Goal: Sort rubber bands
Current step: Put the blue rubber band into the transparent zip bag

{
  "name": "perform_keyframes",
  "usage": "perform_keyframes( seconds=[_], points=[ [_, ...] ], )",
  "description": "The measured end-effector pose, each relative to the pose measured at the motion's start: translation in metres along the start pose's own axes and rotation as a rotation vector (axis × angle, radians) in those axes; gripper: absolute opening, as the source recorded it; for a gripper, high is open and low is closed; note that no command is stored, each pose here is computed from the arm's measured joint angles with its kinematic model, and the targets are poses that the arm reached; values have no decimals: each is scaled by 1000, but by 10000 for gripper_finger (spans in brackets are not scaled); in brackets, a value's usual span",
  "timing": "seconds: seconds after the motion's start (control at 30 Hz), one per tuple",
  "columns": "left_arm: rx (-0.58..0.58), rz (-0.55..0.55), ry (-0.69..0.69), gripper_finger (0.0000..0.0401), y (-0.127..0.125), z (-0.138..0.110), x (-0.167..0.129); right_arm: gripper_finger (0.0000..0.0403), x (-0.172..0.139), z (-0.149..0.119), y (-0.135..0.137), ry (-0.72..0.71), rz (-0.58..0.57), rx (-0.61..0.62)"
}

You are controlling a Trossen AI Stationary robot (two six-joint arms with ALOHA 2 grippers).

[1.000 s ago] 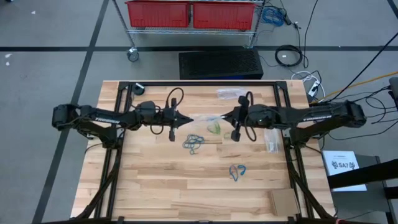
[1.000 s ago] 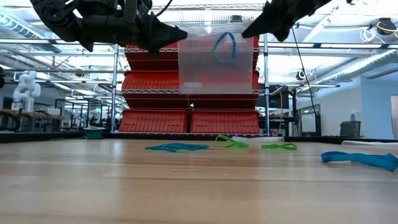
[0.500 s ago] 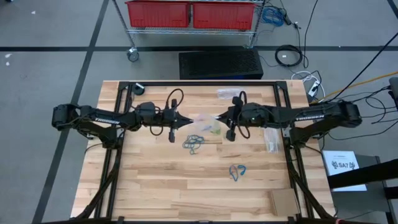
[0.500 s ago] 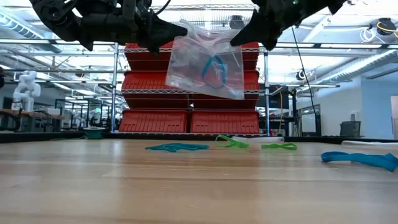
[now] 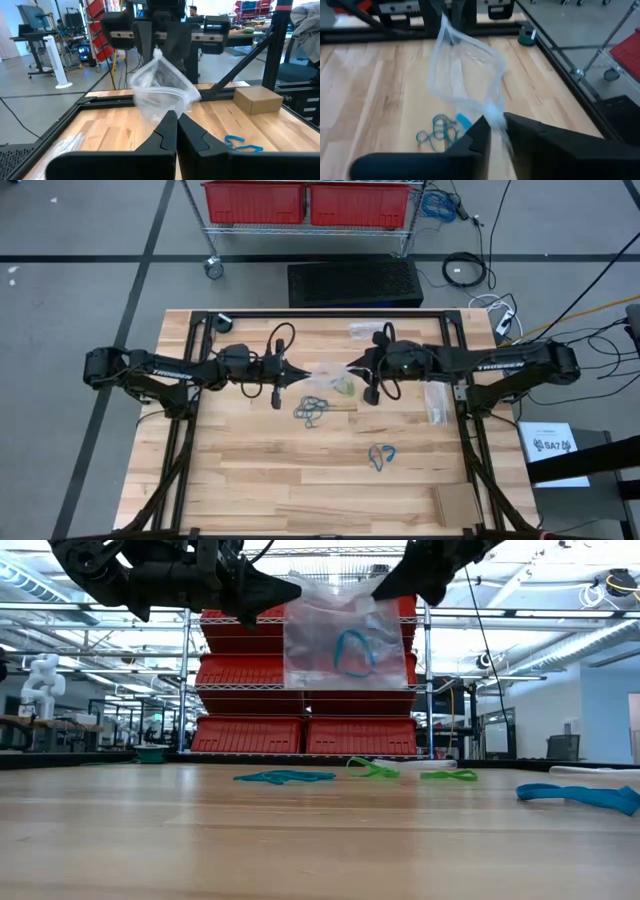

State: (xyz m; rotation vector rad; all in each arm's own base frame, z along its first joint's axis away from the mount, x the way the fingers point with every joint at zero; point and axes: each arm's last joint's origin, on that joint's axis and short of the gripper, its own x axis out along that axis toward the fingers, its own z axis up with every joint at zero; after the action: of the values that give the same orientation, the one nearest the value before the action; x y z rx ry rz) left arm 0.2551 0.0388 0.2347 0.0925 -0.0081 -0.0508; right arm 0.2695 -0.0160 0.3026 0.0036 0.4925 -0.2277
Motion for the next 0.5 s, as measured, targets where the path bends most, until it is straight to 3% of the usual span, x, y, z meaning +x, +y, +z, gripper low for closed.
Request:
perform_keyframes(
  seconds=[0.3,0.5],
  points=[
    [0,0,1,0,0,0,0,155,-24,10,-3,240,-14,13],
    [-4,1,26,0,0,-3,0,196,-47,4,7,482,40,70]
  ],
)
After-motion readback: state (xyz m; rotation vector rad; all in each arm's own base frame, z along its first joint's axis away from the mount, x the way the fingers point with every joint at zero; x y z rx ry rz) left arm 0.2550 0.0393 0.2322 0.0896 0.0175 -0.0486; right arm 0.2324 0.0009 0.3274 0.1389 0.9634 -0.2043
